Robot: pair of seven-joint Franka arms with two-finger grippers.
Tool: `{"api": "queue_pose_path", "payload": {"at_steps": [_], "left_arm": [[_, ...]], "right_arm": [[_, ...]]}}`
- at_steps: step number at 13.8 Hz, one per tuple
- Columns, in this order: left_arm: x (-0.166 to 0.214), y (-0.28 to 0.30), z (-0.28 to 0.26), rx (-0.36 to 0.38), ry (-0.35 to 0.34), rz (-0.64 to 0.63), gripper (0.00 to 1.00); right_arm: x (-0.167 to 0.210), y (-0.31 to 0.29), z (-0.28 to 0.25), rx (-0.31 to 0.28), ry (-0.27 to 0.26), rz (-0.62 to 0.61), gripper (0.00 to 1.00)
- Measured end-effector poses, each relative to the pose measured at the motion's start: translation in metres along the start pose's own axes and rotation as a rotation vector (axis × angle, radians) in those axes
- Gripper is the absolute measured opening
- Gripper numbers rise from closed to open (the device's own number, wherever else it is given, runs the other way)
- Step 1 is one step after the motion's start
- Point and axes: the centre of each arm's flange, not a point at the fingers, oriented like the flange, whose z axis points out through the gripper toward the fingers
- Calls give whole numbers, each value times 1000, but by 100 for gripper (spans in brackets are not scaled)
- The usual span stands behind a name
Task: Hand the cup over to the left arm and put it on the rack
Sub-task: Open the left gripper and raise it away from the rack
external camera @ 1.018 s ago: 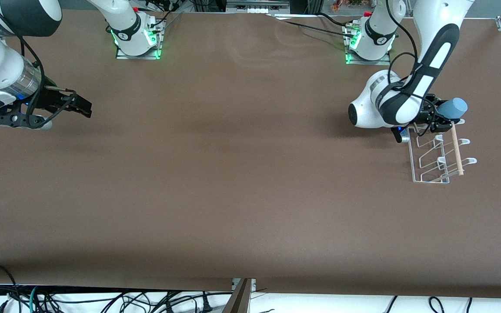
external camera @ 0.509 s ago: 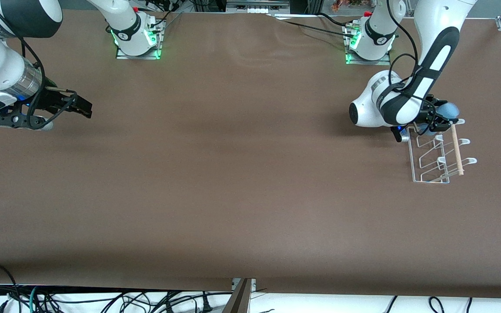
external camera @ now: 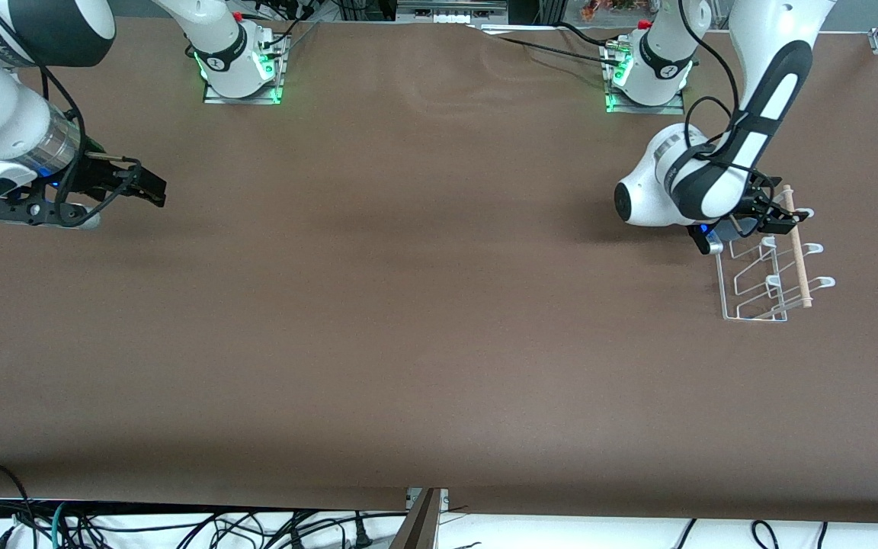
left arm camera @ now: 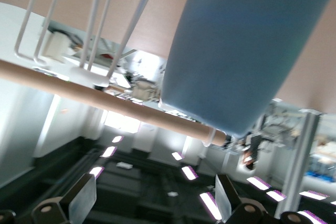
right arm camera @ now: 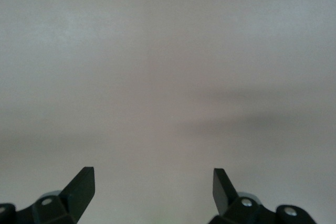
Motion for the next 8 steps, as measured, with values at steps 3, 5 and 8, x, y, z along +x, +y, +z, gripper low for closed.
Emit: {"api": "queue_pose_path", "payload": {"at_steps": [3,5,8], "left_arm": [[-27,-39,-27,-205,97,-113,100],[-51,-65,-45,-345,169,-178,100],[-93,-109,-69,-551,293,-271,100]], "right_arm": [[-1,-8,1,-2,-2,-14,100],[0,-7,3,-3,-6,-13,100],[1,-7,5,-4,-8,-13,100]]}}
